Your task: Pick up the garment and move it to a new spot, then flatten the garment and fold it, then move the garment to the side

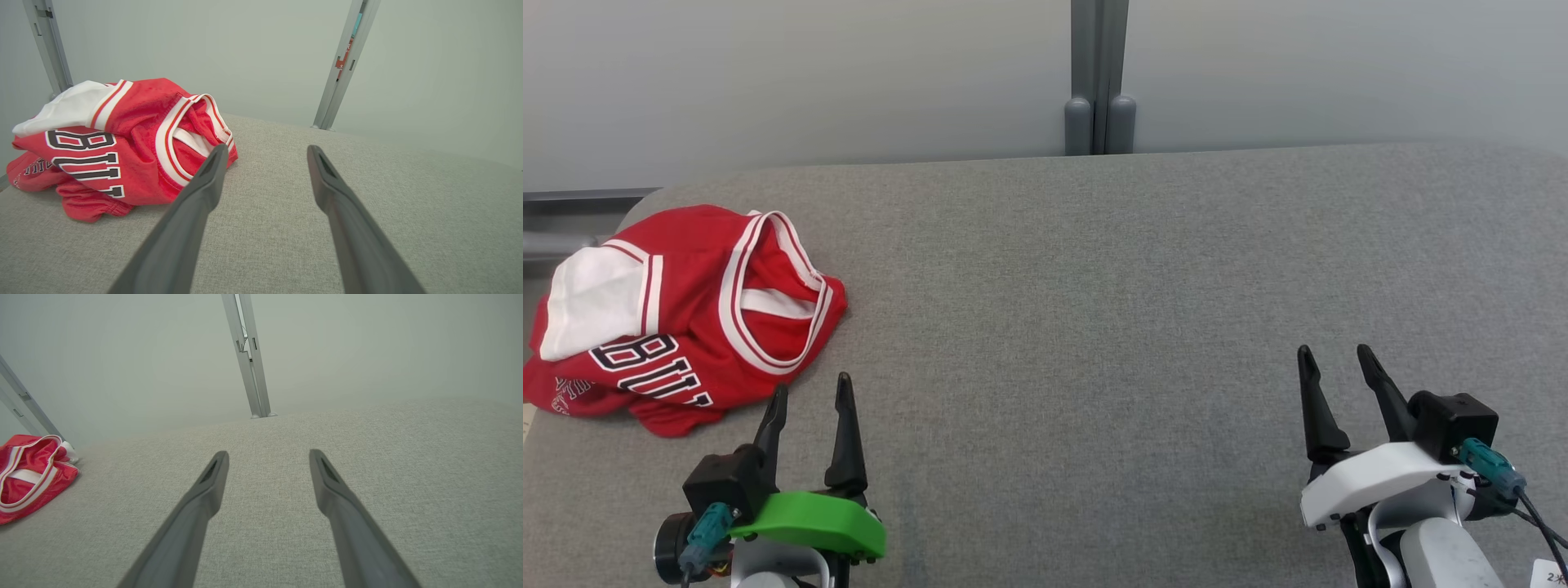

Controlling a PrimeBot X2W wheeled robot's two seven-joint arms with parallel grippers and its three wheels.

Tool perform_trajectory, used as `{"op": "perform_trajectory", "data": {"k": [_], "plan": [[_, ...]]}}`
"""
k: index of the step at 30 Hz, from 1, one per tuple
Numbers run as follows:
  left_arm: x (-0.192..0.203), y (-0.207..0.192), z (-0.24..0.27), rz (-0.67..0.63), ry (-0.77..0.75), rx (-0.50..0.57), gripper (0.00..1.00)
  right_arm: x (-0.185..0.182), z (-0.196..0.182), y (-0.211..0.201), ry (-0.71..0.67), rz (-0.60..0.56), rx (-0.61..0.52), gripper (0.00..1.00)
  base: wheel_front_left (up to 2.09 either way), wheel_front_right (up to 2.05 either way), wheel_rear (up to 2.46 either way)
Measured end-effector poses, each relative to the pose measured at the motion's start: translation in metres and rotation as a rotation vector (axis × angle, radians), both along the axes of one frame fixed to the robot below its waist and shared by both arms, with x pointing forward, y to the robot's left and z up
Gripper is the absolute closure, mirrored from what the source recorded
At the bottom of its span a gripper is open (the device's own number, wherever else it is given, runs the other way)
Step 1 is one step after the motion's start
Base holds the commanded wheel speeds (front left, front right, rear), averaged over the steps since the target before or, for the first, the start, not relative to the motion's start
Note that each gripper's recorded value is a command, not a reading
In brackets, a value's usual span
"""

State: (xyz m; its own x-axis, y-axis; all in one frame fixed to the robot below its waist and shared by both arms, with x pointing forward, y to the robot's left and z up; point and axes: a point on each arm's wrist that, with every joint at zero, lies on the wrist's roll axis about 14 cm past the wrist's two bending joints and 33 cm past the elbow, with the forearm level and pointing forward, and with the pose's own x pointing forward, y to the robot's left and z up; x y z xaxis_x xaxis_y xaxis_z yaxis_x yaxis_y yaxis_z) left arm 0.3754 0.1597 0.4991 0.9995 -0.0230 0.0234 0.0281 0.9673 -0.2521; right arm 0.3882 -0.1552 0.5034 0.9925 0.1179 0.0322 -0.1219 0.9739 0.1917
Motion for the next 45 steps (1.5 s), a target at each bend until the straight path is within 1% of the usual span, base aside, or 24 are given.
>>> {"op": "perform_trajectory", "data": {"k": [25,38,45], "plan": [[-0.002,-0.001,-0.002,0.003,-0.023,0.097,0.00,0.002,0.001,0.013,-0.042,0.049,-0.157,0.00,0.00,0.00,0.00],[-0.002,0.001,-0.003,0.009,-0.021,0.093,0.00,0.005,0.001,0.014,-0.043,0.052,-0.155,0.00,0.00,0.00,0.00],[-0.011,0.018,-0.004,0.067,-0.012,0.084,0.00,0.010,0.000,0.027,-0.045,0.088,-0.156,0.00,0.00,0.00,0.00]]}}
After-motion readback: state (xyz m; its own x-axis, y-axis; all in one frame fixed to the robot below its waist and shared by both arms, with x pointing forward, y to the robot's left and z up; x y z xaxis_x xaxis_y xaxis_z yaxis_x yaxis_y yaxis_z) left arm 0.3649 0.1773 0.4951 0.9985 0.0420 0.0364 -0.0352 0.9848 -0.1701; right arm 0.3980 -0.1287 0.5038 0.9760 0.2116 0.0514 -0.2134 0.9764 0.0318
